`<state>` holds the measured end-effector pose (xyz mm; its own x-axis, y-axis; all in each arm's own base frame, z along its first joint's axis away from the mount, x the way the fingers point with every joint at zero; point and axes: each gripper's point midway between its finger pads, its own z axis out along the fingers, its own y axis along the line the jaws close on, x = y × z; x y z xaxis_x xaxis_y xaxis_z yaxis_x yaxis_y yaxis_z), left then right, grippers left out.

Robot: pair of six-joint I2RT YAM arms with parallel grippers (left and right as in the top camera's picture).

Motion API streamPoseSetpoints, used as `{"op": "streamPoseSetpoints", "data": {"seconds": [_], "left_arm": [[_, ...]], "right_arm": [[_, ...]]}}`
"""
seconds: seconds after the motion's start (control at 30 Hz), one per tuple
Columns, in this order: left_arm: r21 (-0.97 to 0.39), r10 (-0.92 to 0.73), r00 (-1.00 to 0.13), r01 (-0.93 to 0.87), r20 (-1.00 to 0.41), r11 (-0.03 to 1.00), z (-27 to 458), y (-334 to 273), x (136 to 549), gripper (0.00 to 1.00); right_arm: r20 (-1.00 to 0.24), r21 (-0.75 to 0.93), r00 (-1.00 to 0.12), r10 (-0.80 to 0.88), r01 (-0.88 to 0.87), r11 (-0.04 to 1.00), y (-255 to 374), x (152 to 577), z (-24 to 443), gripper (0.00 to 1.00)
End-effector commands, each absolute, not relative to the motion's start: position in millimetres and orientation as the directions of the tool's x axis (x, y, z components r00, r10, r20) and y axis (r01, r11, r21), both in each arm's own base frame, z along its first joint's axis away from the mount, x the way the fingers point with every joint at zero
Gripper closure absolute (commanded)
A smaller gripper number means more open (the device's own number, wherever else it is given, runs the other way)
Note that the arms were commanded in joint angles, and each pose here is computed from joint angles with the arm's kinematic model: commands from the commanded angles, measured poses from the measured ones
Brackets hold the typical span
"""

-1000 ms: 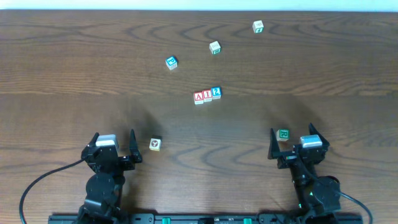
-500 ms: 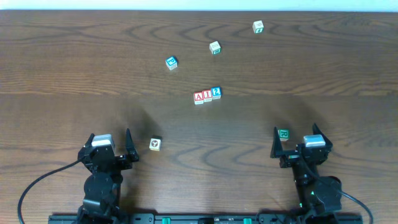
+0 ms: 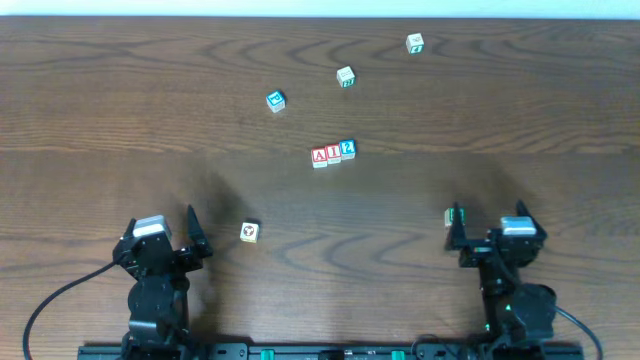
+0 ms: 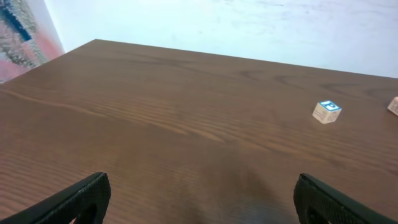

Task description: Spell out Ai2

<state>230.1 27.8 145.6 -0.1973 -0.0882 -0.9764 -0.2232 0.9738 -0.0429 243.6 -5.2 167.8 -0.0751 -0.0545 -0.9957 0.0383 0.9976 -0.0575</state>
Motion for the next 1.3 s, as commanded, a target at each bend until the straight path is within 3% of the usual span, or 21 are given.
{"op": "streamPoseSetpoints", "data": {"seconds": [0.0, 0.43, 1.27], "left_arm": [[-0.03, -0.083, -0.217, -0.241, -0.973, 0.97, 134, 31, 230, 0.05], [-0.03, -0.103, -0.208, -0.33, -0.973, 0.944, 134, 52, 226, 0.05], [-0.029, -0.103, -0.209, -0.329, -0.973, 0.944, 134, 52, 226, 0.05]], "right_arm": [[-0.993, -0.067, -0.099, -0.057, 0.101, 0.993, -21, 243, 158, 0.01], [-0.993, -0.067, -0.1, -0.055, 0.122, 0.99, -26, 243, 158, 0.01], [-0.993, -0.067, -0.1, -0.055, 0.122, 0.99, -26, 243, 158, 0.01]]}}
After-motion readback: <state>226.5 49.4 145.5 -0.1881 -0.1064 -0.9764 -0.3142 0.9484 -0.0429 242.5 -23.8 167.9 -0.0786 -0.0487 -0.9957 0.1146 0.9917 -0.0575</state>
